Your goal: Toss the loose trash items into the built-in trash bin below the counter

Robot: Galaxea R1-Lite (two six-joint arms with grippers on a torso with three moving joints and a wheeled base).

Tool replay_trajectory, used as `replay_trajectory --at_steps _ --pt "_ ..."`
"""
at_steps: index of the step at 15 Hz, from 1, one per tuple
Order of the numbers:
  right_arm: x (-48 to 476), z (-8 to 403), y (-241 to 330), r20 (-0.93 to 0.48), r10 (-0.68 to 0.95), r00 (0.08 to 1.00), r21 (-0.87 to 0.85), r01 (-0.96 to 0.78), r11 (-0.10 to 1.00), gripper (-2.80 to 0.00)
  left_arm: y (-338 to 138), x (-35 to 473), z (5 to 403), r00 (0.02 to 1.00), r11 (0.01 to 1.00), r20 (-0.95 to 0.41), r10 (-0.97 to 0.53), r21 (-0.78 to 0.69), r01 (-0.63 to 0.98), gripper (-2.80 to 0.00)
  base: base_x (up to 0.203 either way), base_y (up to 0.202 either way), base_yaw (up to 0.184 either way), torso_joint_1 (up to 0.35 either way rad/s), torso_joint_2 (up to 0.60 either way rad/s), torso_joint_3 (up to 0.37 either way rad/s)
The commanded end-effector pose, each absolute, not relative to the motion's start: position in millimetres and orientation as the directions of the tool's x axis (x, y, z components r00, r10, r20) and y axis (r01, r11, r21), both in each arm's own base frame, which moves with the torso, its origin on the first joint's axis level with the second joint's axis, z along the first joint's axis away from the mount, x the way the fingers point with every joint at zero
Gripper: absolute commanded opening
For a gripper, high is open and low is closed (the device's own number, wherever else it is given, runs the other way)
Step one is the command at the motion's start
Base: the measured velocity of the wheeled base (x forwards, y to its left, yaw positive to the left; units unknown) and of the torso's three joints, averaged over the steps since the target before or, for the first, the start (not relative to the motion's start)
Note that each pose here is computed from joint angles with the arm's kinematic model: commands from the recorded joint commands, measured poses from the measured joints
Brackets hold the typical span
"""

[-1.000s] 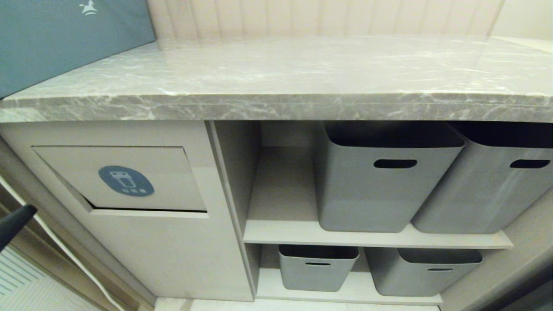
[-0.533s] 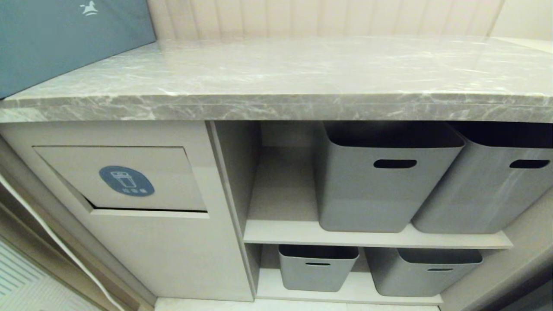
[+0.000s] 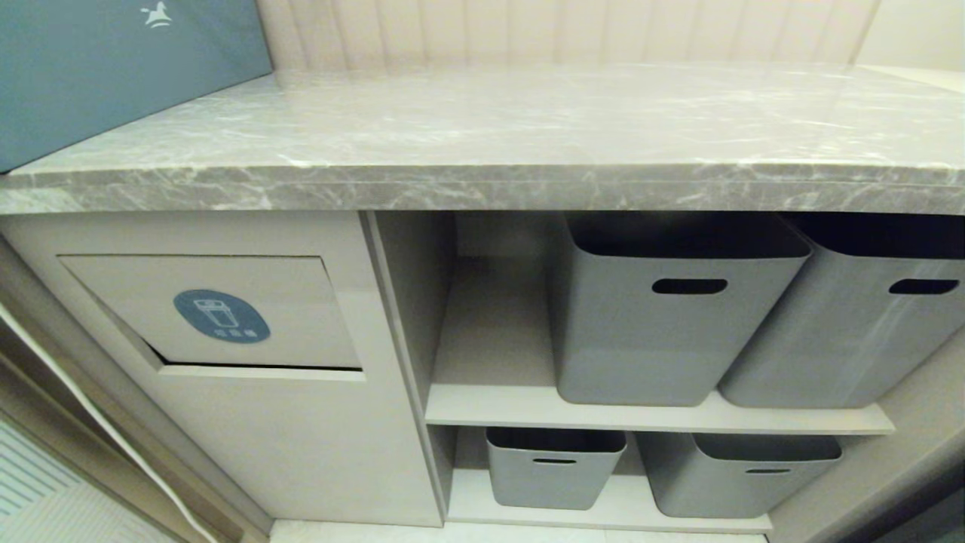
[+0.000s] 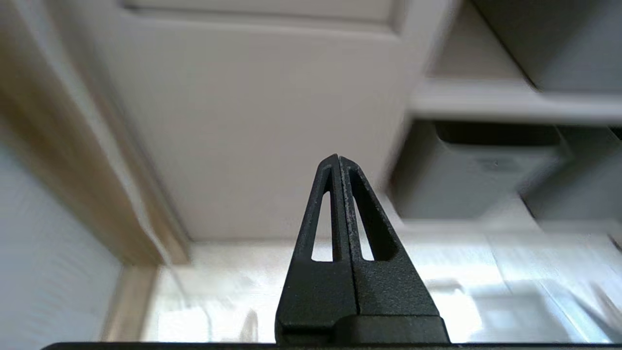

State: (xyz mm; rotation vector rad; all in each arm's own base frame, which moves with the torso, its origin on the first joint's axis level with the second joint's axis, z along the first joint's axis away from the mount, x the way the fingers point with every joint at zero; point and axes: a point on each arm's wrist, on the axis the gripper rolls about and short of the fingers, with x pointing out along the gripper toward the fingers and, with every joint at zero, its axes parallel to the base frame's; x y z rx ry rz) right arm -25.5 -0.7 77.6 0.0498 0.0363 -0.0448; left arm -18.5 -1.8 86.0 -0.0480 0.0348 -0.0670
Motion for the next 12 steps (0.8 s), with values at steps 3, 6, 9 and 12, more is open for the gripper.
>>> replay_trajectory --at_steps 3,6,9,12 --pt "-25.4 77.5 -0.7 -0.04 -0.044 0.998 0.049 0.046 0.998 -2.8 0.0 -22.4 77.3 1.0 1.0 0.018 0.007 -0.018 -0.007 -2.8 0.0 0.0 0.0 0.0 0.0 0.0" --pt "-25.4 77.4 -0.7 -0.04 -0.044 0.998 0.049 0.046 0.998 -2.8 -0.6 -22.6 75.1 1.0 1.0 -0.008 -0.02 -0.011 0.02 -2.8 0.0 0.0 0.0 0.0 0.0 0.0" --pt "-25.4 77.6 -0.7 -0.038 -0.044 0.998 0.049 0.046 0.998 -2.8 -0.6 -22.5 75.0 1.0 1.0 -0.006 -0.018 -0.019 0.018 -2.8 0.0 0.0 0.0 0.0 0.0 0.0" --pt "-25.4 77.6 -0.7 -0.038 -0.044 0.998 0.049 0.046 0.998 -2.8 -0.6 -22.5 75.0 1.0 1.0 -0.006 -0.021 -0.009 0.021 -2.8 0.0 0.0 0.0 0.0 0.0 0.0"
